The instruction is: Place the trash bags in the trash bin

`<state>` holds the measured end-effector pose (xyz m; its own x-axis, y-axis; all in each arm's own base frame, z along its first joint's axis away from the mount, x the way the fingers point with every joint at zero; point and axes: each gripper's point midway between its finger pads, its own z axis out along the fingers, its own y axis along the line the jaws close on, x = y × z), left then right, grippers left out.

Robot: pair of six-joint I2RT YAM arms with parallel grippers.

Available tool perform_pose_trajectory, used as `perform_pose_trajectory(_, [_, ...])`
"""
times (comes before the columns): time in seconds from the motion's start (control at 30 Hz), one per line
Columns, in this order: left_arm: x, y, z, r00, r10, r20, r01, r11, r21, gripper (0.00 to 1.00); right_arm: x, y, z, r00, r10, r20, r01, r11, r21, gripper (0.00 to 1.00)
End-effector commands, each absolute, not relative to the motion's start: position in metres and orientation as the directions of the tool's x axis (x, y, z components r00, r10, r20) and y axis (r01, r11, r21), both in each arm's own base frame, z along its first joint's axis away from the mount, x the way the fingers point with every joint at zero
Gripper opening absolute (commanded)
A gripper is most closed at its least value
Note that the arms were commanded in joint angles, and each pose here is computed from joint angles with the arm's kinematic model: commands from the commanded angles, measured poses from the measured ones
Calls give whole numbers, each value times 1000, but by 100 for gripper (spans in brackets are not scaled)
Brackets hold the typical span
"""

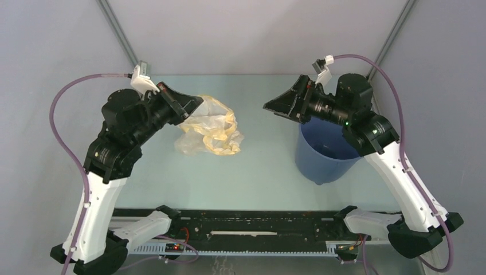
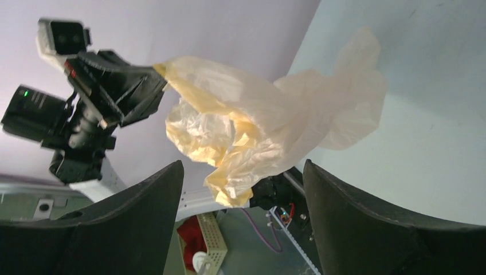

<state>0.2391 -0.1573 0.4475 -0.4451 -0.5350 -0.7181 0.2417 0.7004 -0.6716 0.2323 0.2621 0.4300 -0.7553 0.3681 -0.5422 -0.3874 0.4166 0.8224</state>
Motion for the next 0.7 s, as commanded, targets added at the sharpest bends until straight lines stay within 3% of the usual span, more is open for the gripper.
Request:
perform_pose_trajectory(0.0, [238, -182, 473, -517, -647, -560, 288, 485, -826, 0, 217, 289, 430, -738, 272, -618, -522, 350, 778, 85])
perform_pose_trajectory(0.2, [240, -184, 476, -522, -658, -543, 291, 461, -839, 0, 197, 318, 404, -682, 136, -719, -615, 426, 664, 86])
perform_pose_trajectory(0.33, [239, -185, 475, -523, -652, -548, 298, 463, -835, 0, 199, 322, 383, -659, 73, -749, -595, 558, 579, 87])
perform_pose_trajectory(0.5, [238, -184, 475, -524, -646, -555, 304, 468, -830, 0, 209, 315, 363, -525, -70, -848, -591, 747, 304, 88])
perform_pose_trajectory(0.67, [240, -186, 474, -534, -632, -562, 313, 470, -826, 0, 215, 308, 359, -449, -202, -870, -568, 817, 103, 89])
